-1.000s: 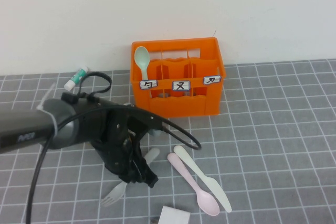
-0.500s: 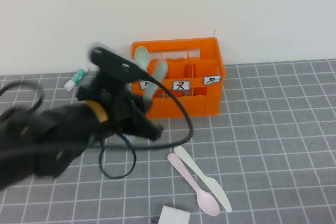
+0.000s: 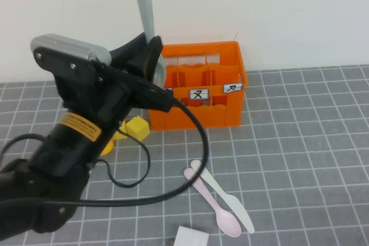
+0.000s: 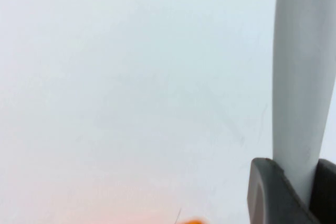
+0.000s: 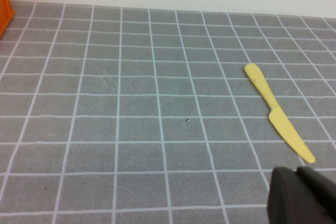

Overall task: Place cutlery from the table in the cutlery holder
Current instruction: Place the fork on the box

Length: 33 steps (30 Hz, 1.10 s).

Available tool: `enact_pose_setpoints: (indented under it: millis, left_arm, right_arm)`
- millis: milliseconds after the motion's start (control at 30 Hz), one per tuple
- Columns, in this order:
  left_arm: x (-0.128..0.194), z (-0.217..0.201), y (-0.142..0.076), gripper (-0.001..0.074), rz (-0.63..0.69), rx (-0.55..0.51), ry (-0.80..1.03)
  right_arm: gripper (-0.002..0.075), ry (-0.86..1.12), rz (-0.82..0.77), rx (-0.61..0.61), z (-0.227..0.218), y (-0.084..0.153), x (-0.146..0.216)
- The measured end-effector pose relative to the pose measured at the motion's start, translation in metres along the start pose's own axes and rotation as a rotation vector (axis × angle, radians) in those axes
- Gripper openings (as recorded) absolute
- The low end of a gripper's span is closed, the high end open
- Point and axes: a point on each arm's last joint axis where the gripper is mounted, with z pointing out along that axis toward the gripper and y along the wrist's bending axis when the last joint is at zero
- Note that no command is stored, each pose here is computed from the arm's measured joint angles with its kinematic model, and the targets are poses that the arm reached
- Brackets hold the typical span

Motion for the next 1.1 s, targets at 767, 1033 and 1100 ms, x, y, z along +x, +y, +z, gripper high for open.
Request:
enact_pose_setpoints:
  millis: [767,1033,1100]
  left_arm:
    - [0.083,0.117,0.027,0.0106,-0.013,0.007,0.023]
    - [0.116,0.126,0.033,0.0158,-0.008,-0.011,0.124]
    - [0.117,0.126,0.034,0.0202,0.007,-0.013,0.129]
  right_arm:
    - [-0.0003,0.0,0.0,0.0,0.0,0.0,0.0]
    - [-0.0003,0.0,0.0,0.0,0.0,0.0,0.0]
    - [-0.0003,0.0,0.0,0.0,0.0,0.0,0.0]
